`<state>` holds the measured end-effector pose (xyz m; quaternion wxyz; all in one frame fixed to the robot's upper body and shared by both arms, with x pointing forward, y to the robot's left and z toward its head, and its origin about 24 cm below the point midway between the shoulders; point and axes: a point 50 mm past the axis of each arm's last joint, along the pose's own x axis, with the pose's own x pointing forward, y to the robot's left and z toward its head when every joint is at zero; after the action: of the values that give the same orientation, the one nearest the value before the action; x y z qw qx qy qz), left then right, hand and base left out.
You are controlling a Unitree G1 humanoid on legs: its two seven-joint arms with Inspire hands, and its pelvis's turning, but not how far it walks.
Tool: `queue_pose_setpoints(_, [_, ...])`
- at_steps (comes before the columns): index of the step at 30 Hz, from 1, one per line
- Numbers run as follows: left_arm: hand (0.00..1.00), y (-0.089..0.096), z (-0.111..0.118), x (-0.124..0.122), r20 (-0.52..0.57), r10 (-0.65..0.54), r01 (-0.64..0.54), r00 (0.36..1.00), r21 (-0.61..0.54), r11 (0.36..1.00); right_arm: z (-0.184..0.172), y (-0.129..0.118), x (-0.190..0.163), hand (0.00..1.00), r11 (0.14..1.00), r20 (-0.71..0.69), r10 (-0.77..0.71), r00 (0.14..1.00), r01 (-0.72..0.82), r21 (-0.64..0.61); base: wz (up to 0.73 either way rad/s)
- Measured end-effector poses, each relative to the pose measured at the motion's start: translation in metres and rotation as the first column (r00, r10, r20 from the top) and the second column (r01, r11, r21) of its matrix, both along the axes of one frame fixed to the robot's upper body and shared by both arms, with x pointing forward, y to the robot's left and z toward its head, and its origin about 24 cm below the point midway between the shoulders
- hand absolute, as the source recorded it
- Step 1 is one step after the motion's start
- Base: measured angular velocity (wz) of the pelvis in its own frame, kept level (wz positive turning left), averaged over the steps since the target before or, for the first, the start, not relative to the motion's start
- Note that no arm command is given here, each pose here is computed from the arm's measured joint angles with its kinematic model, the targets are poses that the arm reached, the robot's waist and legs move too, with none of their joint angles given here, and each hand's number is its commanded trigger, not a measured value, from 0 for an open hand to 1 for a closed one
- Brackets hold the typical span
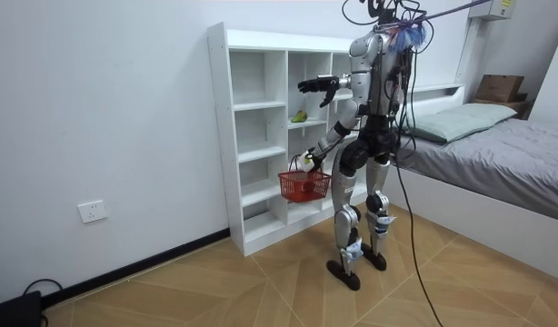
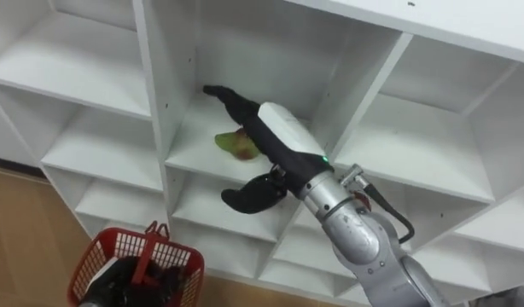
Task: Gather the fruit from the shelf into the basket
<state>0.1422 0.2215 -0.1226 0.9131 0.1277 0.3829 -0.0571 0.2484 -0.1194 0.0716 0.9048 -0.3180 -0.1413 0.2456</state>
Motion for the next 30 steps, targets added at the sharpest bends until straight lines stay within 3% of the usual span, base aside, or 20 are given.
queue_pose_setpoints(7, [1.0, 0.011, 0.006, 0.002, 0.02, 0.009, -0.01, 1.0, 0.025, 1.0, -0.023, -0.022, 0.022, 0.0, 0.991, -0.075, -0.132, 0.988, 0.129, -0.038, 0.11])
queue_pose_setpoints(16, [1.0, 0.012, 0.008, 0.002, 0.004, -0.001, 0.001, 1.0, 0.013, 1.0, -0.012, -0.04, 0.052, 0.0, 0.974, -0.062, -0.226, 0.972, 0.224, -0.036, 0.09])
queue_pose_setpoints(24, [1.0, 0.02, 0.007, -0.002, -0.051, -0.042, 0.044, 0.998, 0.041, 0.998, -0.01, -0.048, 0.055, 0.0, 0.968, -0.067, -0.251, 0.966, 0.248, -0.042, 0.07])
queue_pose_setpoints(30, [1.0, 0.021, 0.007, -0.003, -0.061, -0.046, 0.049, 0.997, 0.043, 0.998, -0.023, -0.06, 0.058, 0.0, 0.952, -0.146, -0.308, 0.94, 0.305, -0.043, 0.08])
